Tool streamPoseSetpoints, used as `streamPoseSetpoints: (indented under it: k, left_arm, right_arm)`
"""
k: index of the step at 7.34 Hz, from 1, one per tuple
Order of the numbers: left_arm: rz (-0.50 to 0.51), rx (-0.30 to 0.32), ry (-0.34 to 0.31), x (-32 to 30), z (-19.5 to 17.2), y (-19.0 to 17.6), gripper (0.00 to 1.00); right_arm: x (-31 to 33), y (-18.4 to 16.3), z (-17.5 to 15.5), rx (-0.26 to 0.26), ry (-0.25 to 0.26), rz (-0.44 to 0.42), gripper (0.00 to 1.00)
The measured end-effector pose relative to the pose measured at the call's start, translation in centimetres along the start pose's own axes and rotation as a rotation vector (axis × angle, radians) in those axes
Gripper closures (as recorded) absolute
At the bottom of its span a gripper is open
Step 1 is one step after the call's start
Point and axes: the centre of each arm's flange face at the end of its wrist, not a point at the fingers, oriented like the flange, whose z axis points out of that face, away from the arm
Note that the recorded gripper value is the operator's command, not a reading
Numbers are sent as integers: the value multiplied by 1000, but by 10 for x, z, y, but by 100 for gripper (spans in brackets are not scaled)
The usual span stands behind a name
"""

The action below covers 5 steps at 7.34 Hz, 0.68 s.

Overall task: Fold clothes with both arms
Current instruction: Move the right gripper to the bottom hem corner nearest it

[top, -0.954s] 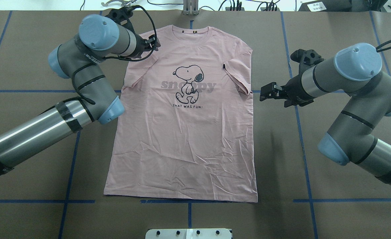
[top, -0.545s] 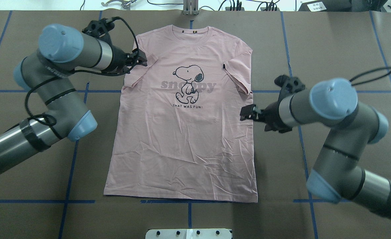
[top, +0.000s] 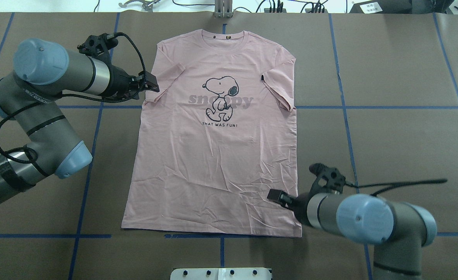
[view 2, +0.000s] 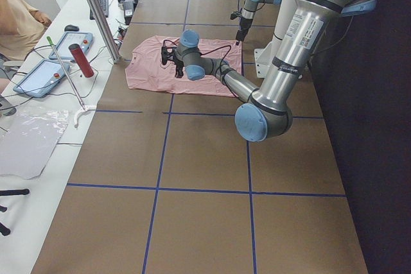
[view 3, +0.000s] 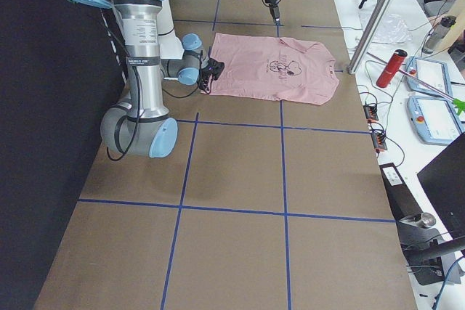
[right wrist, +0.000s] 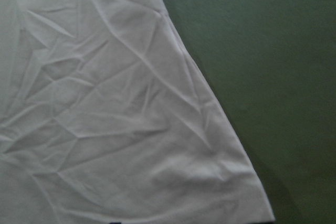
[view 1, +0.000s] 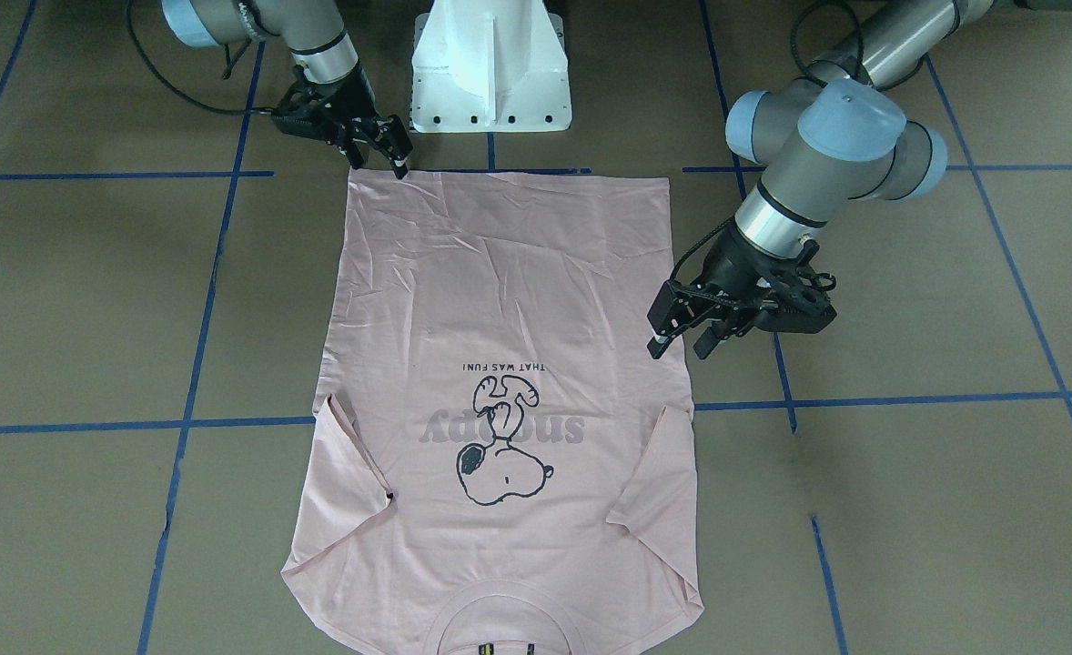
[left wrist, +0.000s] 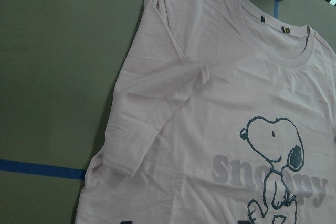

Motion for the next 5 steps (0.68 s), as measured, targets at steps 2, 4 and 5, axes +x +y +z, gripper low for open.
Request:
streamPoseSetpoints:
  k: [2,4,5]
  left_arm:
    - [-1,0,1,0,0,0,24]
    - [-2,1,1,0,0,0,24]
    - [-2,2,0,0,0,0,24]
  right_arm:
    - [5,10,-6,24,37,68,38]
    - [5,9,-7,41,54,83,38]
    - [6,6,-5,62,79,82,38]
